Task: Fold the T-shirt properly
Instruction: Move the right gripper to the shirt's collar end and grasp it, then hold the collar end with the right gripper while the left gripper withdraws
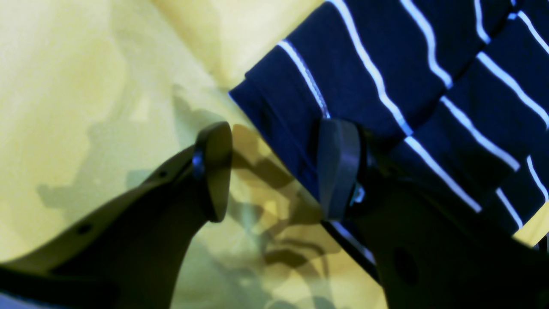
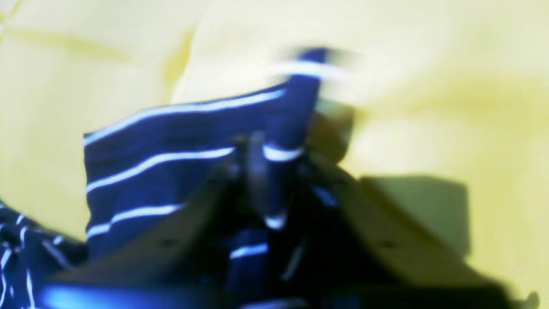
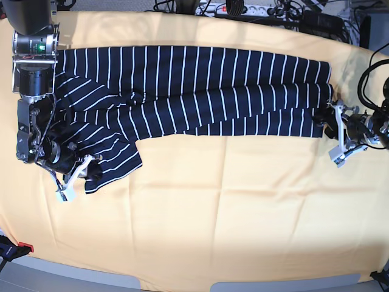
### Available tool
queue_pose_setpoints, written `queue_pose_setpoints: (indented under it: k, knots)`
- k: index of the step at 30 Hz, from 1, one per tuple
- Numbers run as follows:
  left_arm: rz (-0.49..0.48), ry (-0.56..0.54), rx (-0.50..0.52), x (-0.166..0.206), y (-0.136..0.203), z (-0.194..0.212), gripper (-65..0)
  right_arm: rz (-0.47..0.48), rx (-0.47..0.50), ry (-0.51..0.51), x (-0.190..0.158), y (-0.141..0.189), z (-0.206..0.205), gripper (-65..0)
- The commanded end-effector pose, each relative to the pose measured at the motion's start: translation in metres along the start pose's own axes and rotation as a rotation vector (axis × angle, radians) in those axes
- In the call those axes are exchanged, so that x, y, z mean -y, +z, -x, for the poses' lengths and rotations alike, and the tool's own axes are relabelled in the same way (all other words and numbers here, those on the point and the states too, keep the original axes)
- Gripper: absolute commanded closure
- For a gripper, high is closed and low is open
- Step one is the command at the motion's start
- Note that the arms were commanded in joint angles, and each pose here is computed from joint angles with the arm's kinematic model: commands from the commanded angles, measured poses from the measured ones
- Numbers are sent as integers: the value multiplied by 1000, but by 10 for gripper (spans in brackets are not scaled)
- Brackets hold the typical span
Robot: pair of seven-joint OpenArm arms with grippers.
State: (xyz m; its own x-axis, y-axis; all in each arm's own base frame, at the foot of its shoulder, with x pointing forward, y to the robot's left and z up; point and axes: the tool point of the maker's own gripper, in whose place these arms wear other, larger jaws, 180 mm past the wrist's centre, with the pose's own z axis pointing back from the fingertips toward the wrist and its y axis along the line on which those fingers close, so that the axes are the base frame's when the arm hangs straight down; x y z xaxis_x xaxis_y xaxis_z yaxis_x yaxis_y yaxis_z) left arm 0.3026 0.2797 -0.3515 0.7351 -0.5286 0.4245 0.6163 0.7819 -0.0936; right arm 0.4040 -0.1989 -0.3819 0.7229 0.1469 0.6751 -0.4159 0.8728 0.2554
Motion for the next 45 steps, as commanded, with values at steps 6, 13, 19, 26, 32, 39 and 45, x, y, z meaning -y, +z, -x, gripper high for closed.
queue_pose_setpoints:
  k: [6,13,19,26,32,39,45]
  knots:
    - [-17,1,29,-7,9,-8,-325,-118,14,44,-20,42,-40,-25]
    - [4,-5,50,0,3,-14,-325,-405,-1,159,-97,89,-39,0]
    - [5,-5,60,0,3,-16,-325,-409,-70,325,-125,121,-3,0]
    - [5,-5,59,0,3,-16,-325,-432,-193,406,-148,141,47,0]
    - [4,-6,58,0,3,-15,-325,-437,-310,411,-147,156,84,0]
    - [0,-9,54,-1,3,-15,-325,-391,-433,451,-129,178,101,0]
    - [16,-30,51,2,3,-14,-325,-393,-464,435,-126,181,111,0]
